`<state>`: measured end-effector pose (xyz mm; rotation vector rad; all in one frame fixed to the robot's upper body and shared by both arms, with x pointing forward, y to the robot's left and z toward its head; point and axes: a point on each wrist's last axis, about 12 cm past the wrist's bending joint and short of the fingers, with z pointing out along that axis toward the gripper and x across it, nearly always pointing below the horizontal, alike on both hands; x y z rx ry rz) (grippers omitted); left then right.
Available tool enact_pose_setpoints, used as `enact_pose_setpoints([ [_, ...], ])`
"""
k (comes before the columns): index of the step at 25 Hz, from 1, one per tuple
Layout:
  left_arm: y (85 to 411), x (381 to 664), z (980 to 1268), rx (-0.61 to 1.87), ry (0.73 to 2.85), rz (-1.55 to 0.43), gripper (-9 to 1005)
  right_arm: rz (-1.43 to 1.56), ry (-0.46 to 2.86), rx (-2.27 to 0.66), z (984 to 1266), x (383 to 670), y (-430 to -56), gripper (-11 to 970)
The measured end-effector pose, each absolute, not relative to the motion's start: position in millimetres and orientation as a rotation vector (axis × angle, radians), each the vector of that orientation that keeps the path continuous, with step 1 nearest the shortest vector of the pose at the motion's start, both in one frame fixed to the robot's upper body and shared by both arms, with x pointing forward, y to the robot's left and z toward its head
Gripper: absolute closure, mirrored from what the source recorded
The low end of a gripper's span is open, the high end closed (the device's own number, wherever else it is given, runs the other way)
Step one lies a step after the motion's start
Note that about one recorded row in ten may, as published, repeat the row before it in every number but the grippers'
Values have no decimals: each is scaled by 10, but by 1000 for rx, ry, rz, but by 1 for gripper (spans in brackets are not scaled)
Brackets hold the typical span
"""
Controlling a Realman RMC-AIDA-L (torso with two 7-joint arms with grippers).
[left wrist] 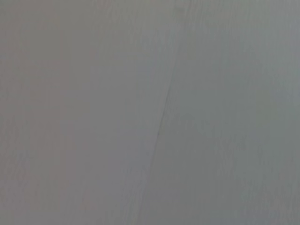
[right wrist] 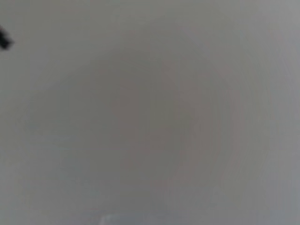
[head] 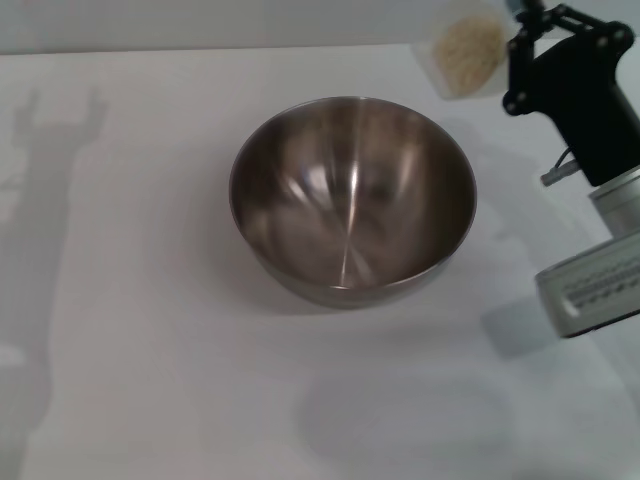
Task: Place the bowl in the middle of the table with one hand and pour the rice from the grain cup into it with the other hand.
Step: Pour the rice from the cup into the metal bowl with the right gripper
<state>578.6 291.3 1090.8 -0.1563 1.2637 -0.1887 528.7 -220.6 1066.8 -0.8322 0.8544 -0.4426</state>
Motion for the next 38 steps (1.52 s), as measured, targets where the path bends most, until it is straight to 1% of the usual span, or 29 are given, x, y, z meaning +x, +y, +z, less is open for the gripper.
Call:
enact_pose_setpoints([
  [2, 2910, 5790, 10911, -157, 1263, -189, 152, -470, 832, -859, 10666, 5281, -2184, 947],
  [10, 2878, 5811, 10921, -155, 1263, -200, 152, -708, 617, -1115, 10626, 5283, -2028, 946],
  [20, 2883, 5818, 10922, -170, 1262, -218, 152, -883, 421, -1261, 10622, 5307, -2017, 945],
  [38, 2877, 5801, 10910, -170, 1265, -233, 152, -915, 213, -1395, 10659, 5413, -2013, 946],
])
